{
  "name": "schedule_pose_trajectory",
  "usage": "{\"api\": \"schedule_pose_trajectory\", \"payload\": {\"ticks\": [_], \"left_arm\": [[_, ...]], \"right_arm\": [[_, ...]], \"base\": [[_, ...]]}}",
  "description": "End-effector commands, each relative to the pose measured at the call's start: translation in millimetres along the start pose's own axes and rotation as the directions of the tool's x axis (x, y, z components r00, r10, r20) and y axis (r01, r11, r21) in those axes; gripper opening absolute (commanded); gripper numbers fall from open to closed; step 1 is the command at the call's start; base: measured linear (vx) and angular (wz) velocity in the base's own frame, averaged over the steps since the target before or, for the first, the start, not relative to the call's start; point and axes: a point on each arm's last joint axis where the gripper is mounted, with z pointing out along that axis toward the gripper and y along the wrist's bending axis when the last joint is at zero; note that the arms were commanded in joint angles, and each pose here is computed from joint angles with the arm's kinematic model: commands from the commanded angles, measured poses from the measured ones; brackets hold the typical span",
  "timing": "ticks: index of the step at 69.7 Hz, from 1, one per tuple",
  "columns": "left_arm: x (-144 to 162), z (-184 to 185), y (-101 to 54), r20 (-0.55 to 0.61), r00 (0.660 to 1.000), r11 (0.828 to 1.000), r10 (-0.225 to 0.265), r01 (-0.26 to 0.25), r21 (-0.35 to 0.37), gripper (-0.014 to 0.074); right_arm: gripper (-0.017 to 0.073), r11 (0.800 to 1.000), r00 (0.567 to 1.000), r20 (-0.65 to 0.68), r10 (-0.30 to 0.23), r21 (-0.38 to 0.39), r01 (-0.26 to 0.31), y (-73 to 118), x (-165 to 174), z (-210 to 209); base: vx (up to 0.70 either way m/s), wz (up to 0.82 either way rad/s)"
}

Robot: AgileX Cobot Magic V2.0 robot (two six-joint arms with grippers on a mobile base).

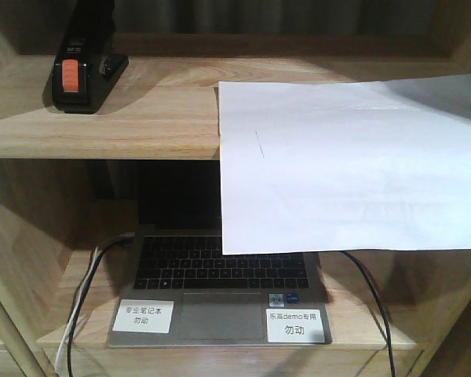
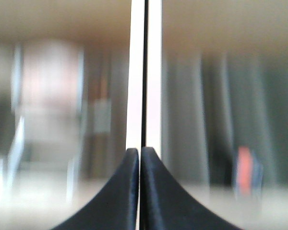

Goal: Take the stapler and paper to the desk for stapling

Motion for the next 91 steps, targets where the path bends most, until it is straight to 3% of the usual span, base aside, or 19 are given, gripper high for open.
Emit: {"api": "schedule_pose_trajectory", "payload": {"ticks": [1, 18, 25, 30, 37, 45, 57, 66, 75, 82, 91], "left_arm": [[-58, 2, -2.6, 0.147, 0.989, 1.000, -0.022, 0.020, 0.010, -0.0006], [-158, 24, -8.3, 0.186, 0.982, 1.000, -0.022, 0.018, 0.023, -0.0006], [-189, 37, -10.1, 0.184, 0.983, 1.000, -0.021, 0.017, 0.026, -0.0006], [-206, 51, -11.2, 0.168, 0.986, 0.999, -0.021, 0.016, 0.027, -0.0006], [-213, 72, -12.1, 0.092, 0.996, 1.000, -0.019, 0.016, 0.027, -0.0006], [-210, 93, -12.6, -0.003, 1.000, 1.000, -0.018, 0.018, 0.025, -0.0004], [-182, 120, -12.0, -0.176, 0.984, 1.000, -0.014, 0.017, 0.018, 0.0006], [-153, 139, -11.2, -0.361, 0.933, 1.000, -0.009, 0.014, 0.011, 0.0013], [-121, 158, -10.1, -0.532, 0.847, 1.000, -0.003, 0.007, 0.005, 0.0041], [-99, 168, -9.4, -0.636, 0.772, 1.000, 0.003, 0.001, 0.006, 0.0079], [-81, 174, -8.9, -0.722, 0.691, 0.999, 0.034, -0.022, 0.026, 0.0170]], "right_arm": [[-0.0005, 1.000, 0.973, 0.229, -0.013, -0.010, 0.016, 3.9, -57, -3], [-0.0005, 1.000, 0.903, 0.429, -0.002, -0.022, 0.013, 10.4, -157, 8], [-0.0005, 1.000, 0.895, 0.446, -0.002, -0.023, 0.014, 12.7, -192, 20], [-0.0005, 1.000, 0.914, 0.405, 0.000, -0.022, 0.010, 13.7, -207, 33], [-0.0005, 1.000, 0.951, 0.309, -0.003, -0.017, 0.008, 15.0, -225, 56], [-0.0005, 1.000, 0.989, 0.147, -0.005, -0.008, 0.006, 14.9, -223, 86], [-0.0005, 1.000, 0.996, -0.085, -0.005, 0.005, 0.006, 13.0, -193, 125], [-0.0002, 1.000, 0.963, -0.271, -0.004, 0.016, 0.009, 11.1, -165, 145], [0.0010, 1.000, 0.901, -0.433, -0.006, 0.025, 0.019, 9.0, -138, 161], [0.0047, 0.999, 0.862, -0.507, -0.003, 0.029, 0.021, 8.1, -125, 168], [0.0149, 0.999, 0.844, -0.536, -0.002, 0.031, 0.022, 7.8, -120, 169]], "base": [[0.00, 0.00], [0.00, 0.00], [0.00, 0.00], [0.00, 0.00], [0.00, 0.00], [0.00, 0.00], [0.00, 0.00], [0.00, 0.00], [0.00, 0.00], [0.00, 0.00], [0.00, 0.00]]}}
